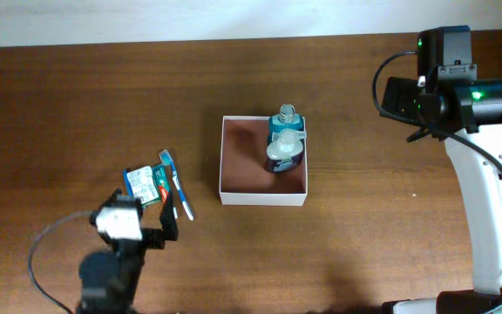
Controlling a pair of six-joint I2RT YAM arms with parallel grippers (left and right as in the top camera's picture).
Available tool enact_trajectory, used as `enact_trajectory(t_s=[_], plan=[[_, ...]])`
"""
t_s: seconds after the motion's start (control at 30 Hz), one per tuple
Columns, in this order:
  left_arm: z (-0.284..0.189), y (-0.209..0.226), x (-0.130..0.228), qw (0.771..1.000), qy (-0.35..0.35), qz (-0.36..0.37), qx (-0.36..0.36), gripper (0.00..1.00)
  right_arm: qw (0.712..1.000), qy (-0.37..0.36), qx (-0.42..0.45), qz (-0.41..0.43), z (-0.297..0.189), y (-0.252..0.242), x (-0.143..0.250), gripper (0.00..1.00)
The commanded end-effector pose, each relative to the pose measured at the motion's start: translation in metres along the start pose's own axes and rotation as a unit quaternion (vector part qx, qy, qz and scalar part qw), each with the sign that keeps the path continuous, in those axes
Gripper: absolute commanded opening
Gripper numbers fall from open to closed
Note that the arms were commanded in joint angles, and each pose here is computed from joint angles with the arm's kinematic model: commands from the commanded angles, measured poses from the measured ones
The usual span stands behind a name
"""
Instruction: Pack container
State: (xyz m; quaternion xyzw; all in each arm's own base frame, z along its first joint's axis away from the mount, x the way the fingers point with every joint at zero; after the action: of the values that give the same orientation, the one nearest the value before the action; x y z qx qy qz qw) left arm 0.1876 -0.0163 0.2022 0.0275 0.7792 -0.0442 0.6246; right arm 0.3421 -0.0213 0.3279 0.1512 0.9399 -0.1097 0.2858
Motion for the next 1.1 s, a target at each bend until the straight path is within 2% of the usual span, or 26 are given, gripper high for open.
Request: enact_trajectory(t_s=[0.0, 0.13, 0.3, 0.4, 0.5, 0.7, 0.8, 1.07], plan=[[0.022, 0.01, -0.034, 0.995, 0.093, 0.007, -0.047, 0.99, 1.0, -0.002, 0.008, 0.002, 0.001, -0.003, -0.001, 0.99], [0.057, 0.011, -0.055, 0.982, 0.182, 0.007, -0.049, 0.99, 1.0, -0.002, 0.008, 0.002, 0.001, -0.003, -0.001, 0.99], [0.095, 0.005, -0.061, 0.972, 0.234, -0.001, -0.014, 0.99, 1.0, -0.002, 0.008, 0.002, 0.001, -0.003, -0.001, 0.99], [0.113, 0.008, -0.044, 0.964, 0.266, 0.0, -0.021, 0.99, 1.0, -0.002, 0.008, 0.002, 0.001, -0.003, -0.001, 0.99], [0.118, 0.012, -0.029, 0.954, 0.297, 0.001, -0.039, 0.83, 1.0, -0.002, 0.008, 0.003, 0.001, -0.003, -0.001, 0.99], [0.118, 0.026, -0.001, 0.922, 0.353, -0.104, -0.119, 0.82, 1.0, -0.002, 0.008, 0.003, 0.001, -0.003, -0.001, 0.99], [0.122, 0.033, 0.012, 0.91, 0.373, -0.12, -0.134, 0.78, 1.0, -0.002, 0.008, 0.003, 0.001, -0.003, -0.001, 0.98], [0.134, 0.042, 0.045, 0.883, 0.426, -0.142, -0.138, 0.78, 1.0, -0.002, 0.008, 0.002, 0.001, -0.003, -0.001, 0.99]])
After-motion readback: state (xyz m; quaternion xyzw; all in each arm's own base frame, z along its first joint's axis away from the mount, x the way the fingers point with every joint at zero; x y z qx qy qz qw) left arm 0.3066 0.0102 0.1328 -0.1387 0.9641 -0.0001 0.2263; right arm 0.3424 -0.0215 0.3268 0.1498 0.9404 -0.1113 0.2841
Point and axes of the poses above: each gripper's point midway between its finger pads, its own z axis out along the fingers, its own y axis along the line the jaws close on, x = y × z, the point moved 7 cm from there along -z, back along the fingers, and after that the axes turned 1 degree about z, right-handed, at the moved point
